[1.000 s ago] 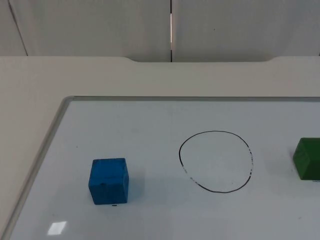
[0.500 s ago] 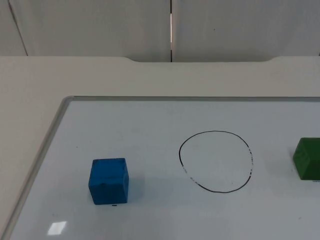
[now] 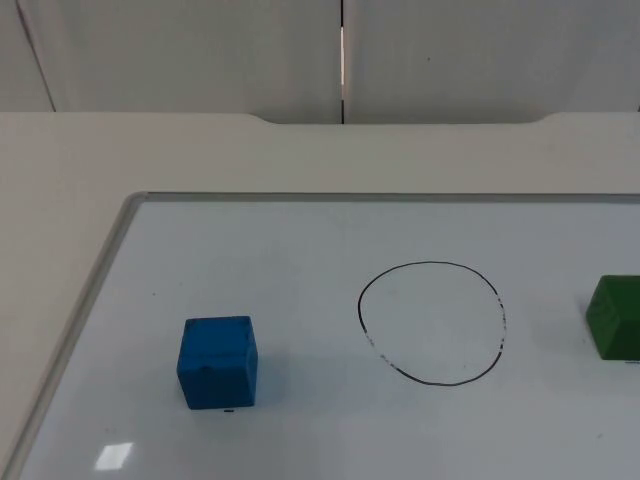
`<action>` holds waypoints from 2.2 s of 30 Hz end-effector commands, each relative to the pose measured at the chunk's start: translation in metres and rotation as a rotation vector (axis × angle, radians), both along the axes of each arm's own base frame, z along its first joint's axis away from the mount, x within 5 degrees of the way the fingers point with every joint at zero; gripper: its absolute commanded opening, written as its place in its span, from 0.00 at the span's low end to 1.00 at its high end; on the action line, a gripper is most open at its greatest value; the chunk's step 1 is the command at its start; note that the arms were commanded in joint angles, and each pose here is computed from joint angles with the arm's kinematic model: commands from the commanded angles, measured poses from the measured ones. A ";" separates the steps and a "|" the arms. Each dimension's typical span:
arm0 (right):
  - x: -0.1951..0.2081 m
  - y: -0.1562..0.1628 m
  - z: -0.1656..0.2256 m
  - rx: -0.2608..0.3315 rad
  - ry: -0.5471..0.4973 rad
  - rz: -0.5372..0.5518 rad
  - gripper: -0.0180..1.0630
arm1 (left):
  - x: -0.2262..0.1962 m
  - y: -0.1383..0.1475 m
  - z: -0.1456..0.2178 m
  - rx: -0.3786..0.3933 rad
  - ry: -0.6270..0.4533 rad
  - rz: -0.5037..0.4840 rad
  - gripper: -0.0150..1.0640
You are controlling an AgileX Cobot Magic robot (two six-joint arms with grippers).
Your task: Push the two cubes into the marked area.
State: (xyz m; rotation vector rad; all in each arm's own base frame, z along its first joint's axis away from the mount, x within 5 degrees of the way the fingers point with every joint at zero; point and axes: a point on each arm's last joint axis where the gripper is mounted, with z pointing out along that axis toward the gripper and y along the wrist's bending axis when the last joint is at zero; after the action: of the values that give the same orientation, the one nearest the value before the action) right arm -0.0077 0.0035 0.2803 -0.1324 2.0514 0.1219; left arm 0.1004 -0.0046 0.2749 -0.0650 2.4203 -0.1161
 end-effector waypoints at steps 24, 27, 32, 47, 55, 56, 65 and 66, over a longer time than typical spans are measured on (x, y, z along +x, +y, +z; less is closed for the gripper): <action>0.000 0.000 -0.001 -0.009 -0.009 -0.006 0.99 | 0.087 -0.016 -0.054 -0.271 0.224 -0.012 0.09; 0.000 0.000 -0.001 -0.009 -0.009 -0.006 0.99 | 0.094 -0.019 -0.063 -0.303 0.253 -0.024 0.01; 0.000 0.000 -0.001 -0.010 -0.009 -0.006 0.99 | 0.105 -0.022 -0.079 -0.341 0.281 -0.027 0.01; 0.000 0.000 -0.001 -0.010 -0.009 -0.006 0.99 | 0.126 -0.028 -0.140 -0.367 0.455 -0.013 0.01; 0.000 0.000 -0.001 -0.010 -0.009 -0.006 0.99 | 0.132 -0.054 -0.164 -0.277 0.450 -0.016 0.01; 0.000 0.000 -0.001 -0.010 -0.009 -0.006 0.99 | 0.132 -0.054 -0.164 -0.277 0.450 -0.016 0.01; 0.000 0.000 -0.001 -0.010 -0.009 -0.006 0.99 | 0.132 -0.072 -0.181 -0.249 0.467 0.008 0.01; 0.000 0.000 -0.001 -0.010 -0.009 -0.006 0.99 | 0.132 -0.072 -0.181 -0.249 0.467 0.008 0.01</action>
State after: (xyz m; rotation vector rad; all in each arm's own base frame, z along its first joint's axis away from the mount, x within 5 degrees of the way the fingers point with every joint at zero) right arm -0.0077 0.0035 0.2803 -0.1362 2.0511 0.1197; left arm 0.2327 -0.0756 0.0952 -0.2113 2.8647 -0.4486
